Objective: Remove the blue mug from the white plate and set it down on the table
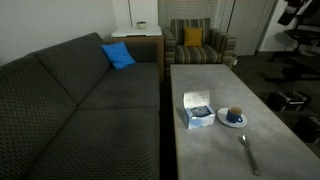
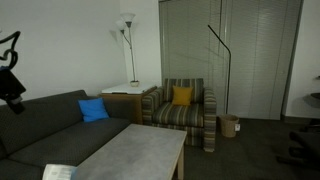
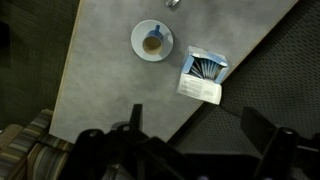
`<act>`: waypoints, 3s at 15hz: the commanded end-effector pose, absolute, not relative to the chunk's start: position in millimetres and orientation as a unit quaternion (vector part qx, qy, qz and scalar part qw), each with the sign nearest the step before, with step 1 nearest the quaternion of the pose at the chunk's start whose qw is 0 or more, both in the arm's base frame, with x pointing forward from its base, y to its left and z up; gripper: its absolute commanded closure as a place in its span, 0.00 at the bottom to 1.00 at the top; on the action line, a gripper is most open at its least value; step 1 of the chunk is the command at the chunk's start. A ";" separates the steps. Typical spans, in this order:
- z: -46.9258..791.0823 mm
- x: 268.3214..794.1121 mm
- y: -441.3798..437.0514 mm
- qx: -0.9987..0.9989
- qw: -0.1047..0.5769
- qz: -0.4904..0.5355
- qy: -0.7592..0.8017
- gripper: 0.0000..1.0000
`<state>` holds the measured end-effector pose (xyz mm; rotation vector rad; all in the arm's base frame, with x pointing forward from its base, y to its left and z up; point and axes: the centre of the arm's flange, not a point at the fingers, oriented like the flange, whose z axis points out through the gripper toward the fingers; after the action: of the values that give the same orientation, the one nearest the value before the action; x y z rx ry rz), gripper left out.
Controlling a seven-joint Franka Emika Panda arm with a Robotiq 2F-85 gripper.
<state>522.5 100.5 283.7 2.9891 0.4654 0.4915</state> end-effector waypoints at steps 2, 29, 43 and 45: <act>241.0 554.8 87.1 0.974 0.066 0.163 0.142 0.00; 30.8 641.6 38.9 0.993 -0.005 0.006 0.117 0.00; -6.3 614.5 65.3 0.992 -0.014 0.070 0.101 0.00; -16.1 612.9 78.1 0.991 -0.012 0.080 0.106 0.00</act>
<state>632.6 64.0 -16.3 3.1382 0.3481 0.1997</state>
